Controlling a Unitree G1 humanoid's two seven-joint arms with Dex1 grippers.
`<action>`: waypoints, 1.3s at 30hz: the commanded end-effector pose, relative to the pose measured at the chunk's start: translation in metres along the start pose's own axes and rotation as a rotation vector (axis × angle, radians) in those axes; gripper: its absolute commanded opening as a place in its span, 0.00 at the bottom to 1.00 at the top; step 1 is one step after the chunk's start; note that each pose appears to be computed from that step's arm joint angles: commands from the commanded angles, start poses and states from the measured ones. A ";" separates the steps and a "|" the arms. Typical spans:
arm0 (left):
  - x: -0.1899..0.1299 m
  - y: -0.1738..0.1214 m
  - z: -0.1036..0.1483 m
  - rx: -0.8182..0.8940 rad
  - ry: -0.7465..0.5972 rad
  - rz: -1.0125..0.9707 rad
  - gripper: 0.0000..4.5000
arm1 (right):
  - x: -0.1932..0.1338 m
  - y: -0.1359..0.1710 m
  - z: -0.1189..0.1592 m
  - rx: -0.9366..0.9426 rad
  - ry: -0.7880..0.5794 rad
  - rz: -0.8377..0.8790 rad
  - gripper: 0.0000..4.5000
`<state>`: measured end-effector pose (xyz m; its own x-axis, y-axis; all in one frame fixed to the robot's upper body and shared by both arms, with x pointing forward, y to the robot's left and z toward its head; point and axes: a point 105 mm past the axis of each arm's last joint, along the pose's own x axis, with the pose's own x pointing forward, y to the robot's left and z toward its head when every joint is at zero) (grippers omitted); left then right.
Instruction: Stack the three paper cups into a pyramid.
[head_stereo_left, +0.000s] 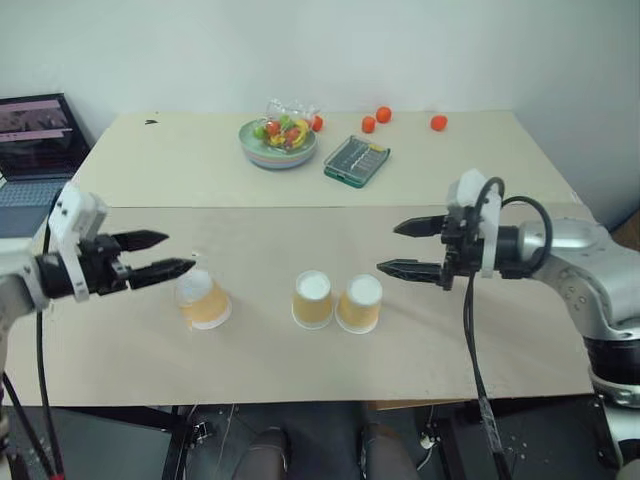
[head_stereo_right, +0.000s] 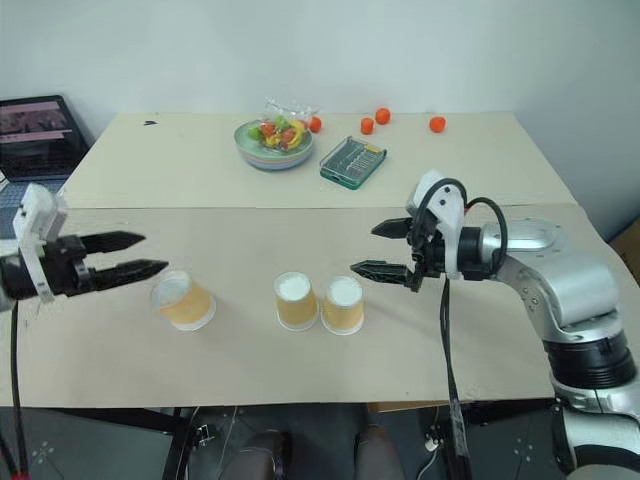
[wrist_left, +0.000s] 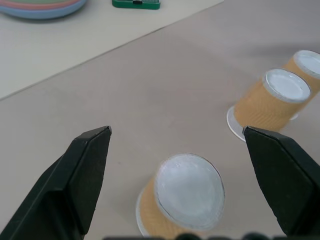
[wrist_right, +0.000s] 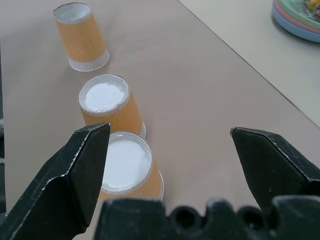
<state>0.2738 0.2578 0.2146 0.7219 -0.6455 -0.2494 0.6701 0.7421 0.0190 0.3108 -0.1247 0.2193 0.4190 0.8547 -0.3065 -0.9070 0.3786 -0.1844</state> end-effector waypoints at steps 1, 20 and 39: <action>-0.007 -0.013 0.011 0.042 -0.075 0.046 1.00 | 0.002 -0.002 0.007 -0.059 -0.016 0.008 1.00; 0.013 -0.015 -0.029 0.080 -0.109 0.215 1.00 | -0.006 -0.008 0.006 -0.094 -0.006 -0.031 1.00; 0.037 -0.022 -0.033 0.039 -0.148 0.183 1.00 | -0.010 -0.007 0.010 -0.104 -0.006 -0.070 1.00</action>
<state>0.2797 0.2259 0.1686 0.8493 -0.5156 -0.1134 0.5234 0.8505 0.0530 0.3161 -0.1291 0.2195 0.4556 0.8326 -0.3150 -0.8854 0.3870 -0.2576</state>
